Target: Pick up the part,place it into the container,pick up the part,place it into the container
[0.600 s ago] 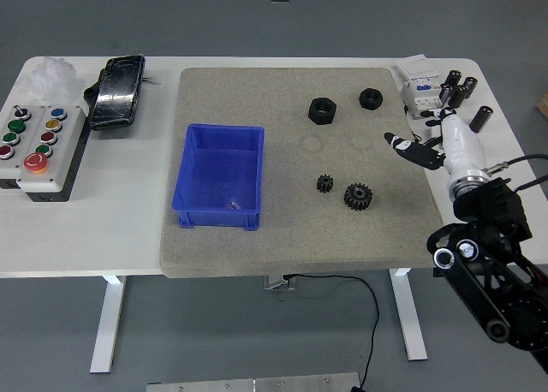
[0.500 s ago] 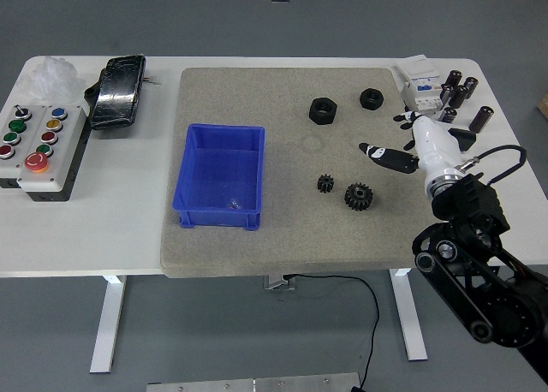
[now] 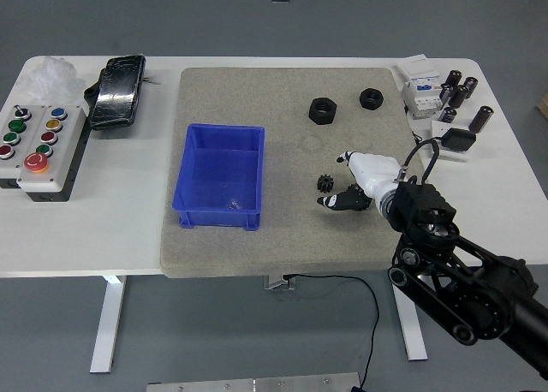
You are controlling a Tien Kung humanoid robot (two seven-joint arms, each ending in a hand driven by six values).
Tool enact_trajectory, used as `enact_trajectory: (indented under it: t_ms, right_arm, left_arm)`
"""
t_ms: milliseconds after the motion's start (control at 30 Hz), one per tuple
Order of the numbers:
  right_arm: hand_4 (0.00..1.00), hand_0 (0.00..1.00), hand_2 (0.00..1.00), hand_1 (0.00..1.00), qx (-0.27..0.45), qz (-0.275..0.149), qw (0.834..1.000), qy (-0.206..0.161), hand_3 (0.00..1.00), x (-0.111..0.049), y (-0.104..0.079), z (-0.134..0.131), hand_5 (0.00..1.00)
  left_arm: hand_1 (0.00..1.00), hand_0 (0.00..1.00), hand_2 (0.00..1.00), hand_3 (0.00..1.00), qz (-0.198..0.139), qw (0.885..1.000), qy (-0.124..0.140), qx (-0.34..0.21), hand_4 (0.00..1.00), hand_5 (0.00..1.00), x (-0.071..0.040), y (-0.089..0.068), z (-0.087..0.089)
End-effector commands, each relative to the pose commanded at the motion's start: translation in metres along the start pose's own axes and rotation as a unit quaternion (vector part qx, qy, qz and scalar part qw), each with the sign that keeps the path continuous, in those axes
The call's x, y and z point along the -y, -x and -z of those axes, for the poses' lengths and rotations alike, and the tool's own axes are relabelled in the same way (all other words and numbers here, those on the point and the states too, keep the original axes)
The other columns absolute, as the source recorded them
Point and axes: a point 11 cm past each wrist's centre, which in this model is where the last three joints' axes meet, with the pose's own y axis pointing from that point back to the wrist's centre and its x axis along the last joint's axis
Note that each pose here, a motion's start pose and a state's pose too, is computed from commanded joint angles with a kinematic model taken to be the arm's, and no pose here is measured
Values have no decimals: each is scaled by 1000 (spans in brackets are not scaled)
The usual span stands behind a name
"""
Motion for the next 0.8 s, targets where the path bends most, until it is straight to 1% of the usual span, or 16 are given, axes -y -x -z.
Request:
enact_trajectory:
  t_ms: [67, 233, 433, 467, 533, 800]
  right_arm:
    - [916, 339, 851, 656, -5, 8, 1000, 4, 892, 1, 3, -3, 503]
    - [916, 339, 851, 656, -14, 19, 1000, 13, 892, 2, 5, -10, 503]
    - [914, 337, 853, 661, -14, -2, 1000, 18, 890, 2, -4, -14, 501]
    - [922, 328, 845, 655, -14, -5, 1000, 19, 881, 2, -5, -14, 518]
    - [922, 328, 845, 655, -14, -7, 1000, 20, 881, 3, -6, -15, 518]
    - [931, 330, 834, 653, -8, 24, 999, 35, 877, 9, 8, -27, 531]
  left_arm:
    - [518, 615, 562, 632, 0, 1000, 1, 0, 586, 467, 0, 0, 0]
    - [518, 615, 562, 632, 2, 1000, 3, 4, 586, 467, 0, 2, 0]
    - [518, 615, 562, 632, 5, 1000, 3, 6, 583, 466, 0, 5, 1]
    - [518, 616, 562, 632, 6, 1000, 4, 7, 580, 465, 0, 5, 1]
    - [518, 616, 562, 632, 6, 1000, 4, 7, 580, 465, 0, 6, 1]
    - [519, 616, 563, 633, 8, 1000, 3, 7, 578, 470, 0, 7, 2]
